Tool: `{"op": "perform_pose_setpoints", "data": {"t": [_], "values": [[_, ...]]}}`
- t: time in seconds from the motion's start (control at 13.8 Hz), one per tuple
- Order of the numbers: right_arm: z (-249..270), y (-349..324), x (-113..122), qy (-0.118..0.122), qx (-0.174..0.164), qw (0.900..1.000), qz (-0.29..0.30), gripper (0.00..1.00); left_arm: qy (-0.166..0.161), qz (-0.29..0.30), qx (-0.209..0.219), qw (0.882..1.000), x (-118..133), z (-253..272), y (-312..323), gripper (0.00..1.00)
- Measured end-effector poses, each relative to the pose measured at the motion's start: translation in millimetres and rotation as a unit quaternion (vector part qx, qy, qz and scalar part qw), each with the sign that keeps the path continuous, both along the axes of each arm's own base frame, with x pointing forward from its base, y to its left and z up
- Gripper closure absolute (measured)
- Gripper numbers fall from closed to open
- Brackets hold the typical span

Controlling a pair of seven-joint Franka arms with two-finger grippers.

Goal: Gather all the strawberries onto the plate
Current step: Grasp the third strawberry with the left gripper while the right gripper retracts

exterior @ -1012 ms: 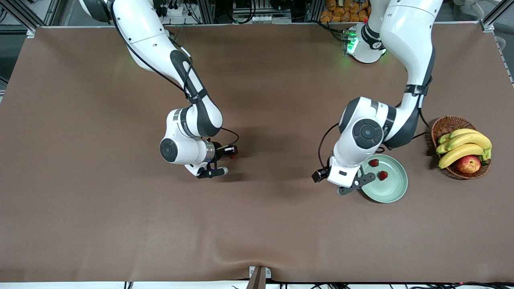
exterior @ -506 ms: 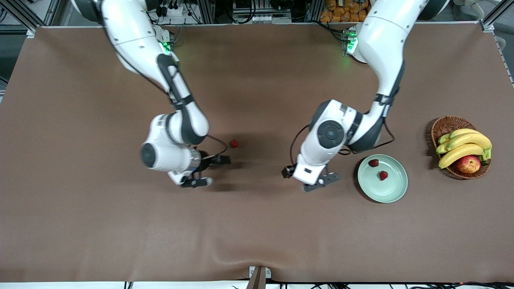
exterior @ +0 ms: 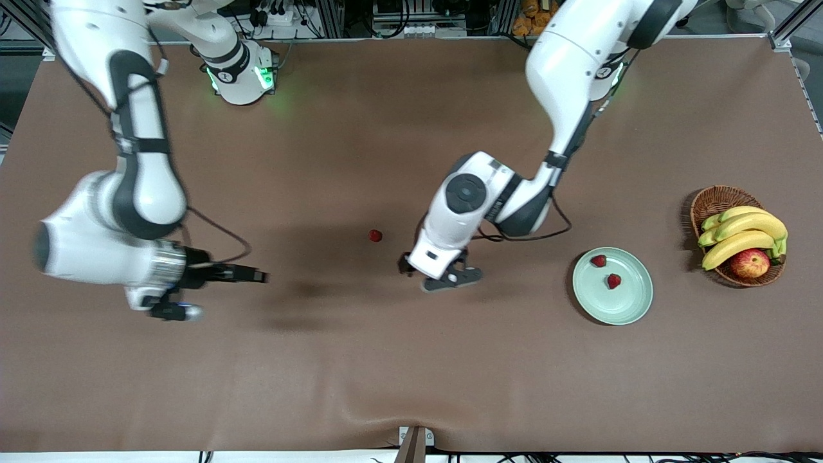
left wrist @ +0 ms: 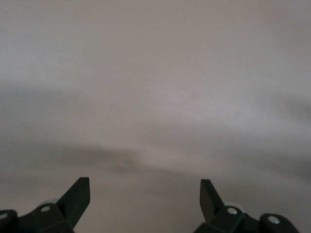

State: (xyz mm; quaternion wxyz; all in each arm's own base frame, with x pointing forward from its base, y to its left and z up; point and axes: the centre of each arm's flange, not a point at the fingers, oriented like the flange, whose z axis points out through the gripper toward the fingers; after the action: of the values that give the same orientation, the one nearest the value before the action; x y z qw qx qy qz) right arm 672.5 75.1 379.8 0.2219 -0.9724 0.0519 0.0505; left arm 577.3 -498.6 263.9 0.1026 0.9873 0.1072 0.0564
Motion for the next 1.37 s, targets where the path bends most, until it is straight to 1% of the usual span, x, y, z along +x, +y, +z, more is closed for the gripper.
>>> {"op": "perform_pose_setpoints", "data": {"t": [0.14, 0.29, 0.36, 0.43, 0.65, 0.72, 0.8, 0.94, 1.01, 1.23, 1.37], "values": [[42, -25, 1, -0.014, -0.049, 0.999, 0.02, 0.0, -0.028, -0.024, 0.006, 0.999, -21, -10, -31, 0.0], [82, -40, 0, -0.039, -0.114, 0.992, 0.043, 0.0, -0.049, -0.05, 0.018, 0.997, -45, -20, -62, 0.0], [98, -46, -2, -0.047, -0.139, 0.988, 0.052, 0.0, -0.056, -0.061, 0.024, 0.996, -56, -26, -74, 0.0], [111, -51, -7, -0.047, -0.154, 0.985, 0.057, 0.0, -0.063, -0.071, 0.028, 0.995, -65, -32, -84, 0.0], [139, -80, -24, -0.018, -0.162, 0.985, 0.059, 0.0, -0.091, -0.097, 0.038, 0.99, -87, -49, -105, 0.0], [150, -91, -29, -0.012, -0.172, 0.983, 0.063, 0.0, -0.099, -0.106, 0.04, 0.989, -96, -53, -113, 0.0], [161, -96, -34, -0.012, -0.189, 0.98, 0.07, 0.0, -0.105, -0.114, 0.044, 0.987, -104, -57, -119, 0.0], [187, -91, -43, -0.025, -0.216, 0.973, 0.074, 0.0, -0.114, -0.129, 0.056, 0.983, -118, -65, -128, 0.0], [199, -85, -48, -0.032, -0.221, 0.972, 0.071, 0.0, -0.119, -0.136, 0.065, 0.981, -123, -71, -131, 0.0], [221, -77, -60, -0.041, -0.218, 0.973, 0.068, 0.0, -0.128, -0.159, 0.088, 0.975, -135, -89, -135, 0.0], [228, -83, -65, -0.041, -0.222, 0.972, 0.065, 0.0, -0.128, -0.162, 0.092, 0.974, -136, -94, -134, 0.0]]}}
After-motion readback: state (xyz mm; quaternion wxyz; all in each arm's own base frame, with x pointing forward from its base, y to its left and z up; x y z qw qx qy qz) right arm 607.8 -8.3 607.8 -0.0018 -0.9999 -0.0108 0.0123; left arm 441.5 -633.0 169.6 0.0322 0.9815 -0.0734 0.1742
